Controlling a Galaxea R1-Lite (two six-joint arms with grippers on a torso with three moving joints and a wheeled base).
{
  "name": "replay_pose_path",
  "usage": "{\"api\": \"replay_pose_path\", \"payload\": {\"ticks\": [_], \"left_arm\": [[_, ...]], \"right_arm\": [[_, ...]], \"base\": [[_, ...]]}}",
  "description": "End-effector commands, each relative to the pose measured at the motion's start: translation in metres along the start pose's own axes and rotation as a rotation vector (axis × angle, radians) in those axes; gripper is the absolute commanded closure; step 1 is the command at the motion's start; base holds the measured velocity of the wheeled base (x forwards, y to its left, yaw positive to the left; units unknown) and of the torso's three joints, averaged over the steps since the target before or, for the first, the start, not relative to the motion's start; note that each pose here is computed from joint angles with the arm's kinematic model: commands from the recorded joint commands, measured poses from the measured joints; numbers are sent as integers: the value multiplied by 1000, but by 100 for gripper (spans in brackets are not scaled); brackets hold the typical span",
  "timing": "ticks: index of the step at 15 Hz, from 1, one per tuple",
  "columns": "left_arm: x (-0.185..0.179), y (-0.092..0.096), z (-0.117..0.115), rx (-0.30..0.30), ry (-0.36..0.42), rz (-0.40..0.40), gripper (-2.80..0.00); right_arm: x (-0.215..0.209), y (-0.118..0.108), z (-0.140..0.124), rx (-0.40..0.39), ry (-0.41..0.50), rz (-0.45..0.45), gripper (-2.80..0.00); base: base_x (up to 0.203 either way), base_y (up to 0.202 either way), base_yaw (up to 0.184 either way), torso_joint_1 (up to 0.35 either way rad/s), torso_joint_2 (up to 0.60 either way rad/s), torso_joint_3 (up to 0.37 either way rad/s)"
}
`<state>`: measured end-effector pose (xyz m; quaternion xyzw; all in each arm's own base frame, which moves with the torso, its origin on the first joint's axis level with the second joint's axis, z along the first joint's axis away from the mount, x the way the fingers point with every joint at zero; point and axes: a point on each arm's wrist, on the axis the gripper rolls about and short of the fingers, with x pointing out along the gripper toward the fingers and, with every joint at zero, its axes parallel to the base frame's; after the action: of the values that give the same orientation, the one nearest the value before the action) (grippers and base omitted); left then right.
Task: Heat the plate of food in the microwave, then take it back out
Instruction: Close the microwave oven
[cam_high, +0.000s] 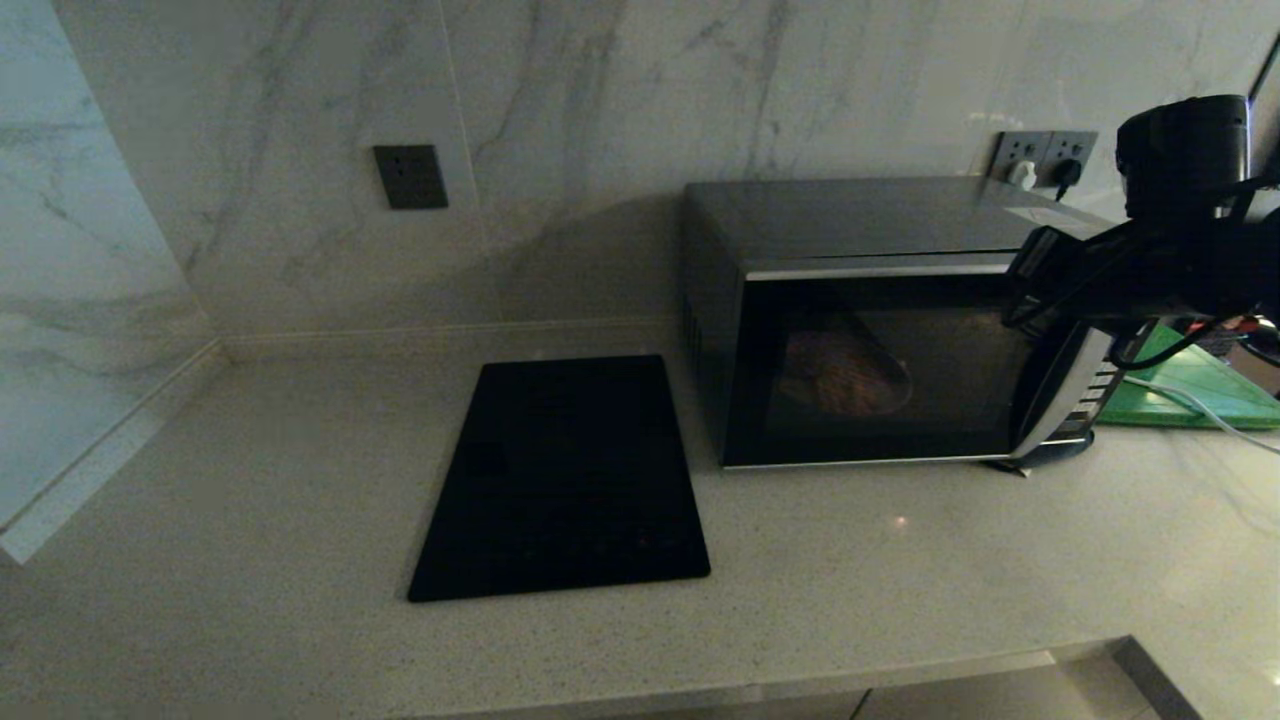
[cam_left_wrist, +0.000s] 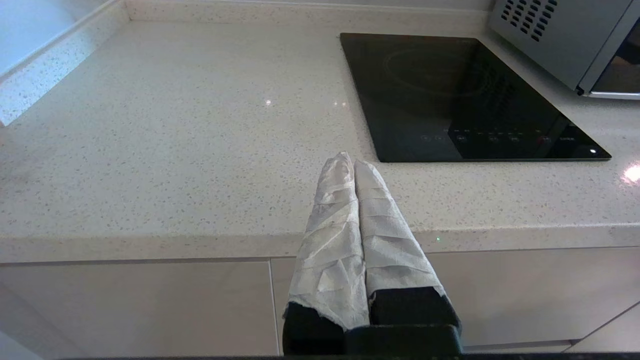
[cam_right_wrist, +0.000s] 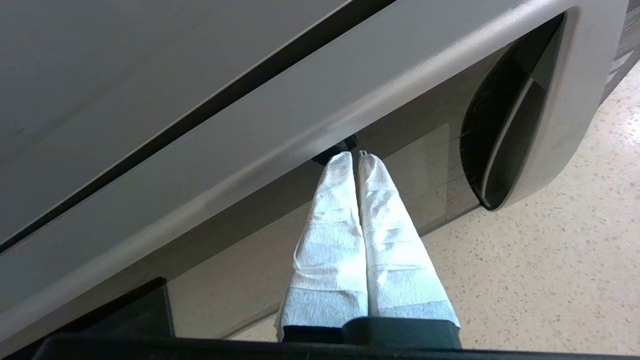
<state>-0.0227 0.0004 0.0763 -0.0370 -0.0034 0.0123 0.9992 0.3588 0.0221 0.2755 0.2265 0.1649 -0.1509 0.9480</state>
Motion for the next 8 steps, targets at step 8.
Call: {"api": "replay_pose_path", "payload": {"ticks": [8], "left_arm": [[0, 0, 0, -1, -2, 1, 0]], "right_arm": [[2, -2, -1, 19, 24, 24, 0]], "base": [[0, 0, 0, 0, 0, 0]]}}
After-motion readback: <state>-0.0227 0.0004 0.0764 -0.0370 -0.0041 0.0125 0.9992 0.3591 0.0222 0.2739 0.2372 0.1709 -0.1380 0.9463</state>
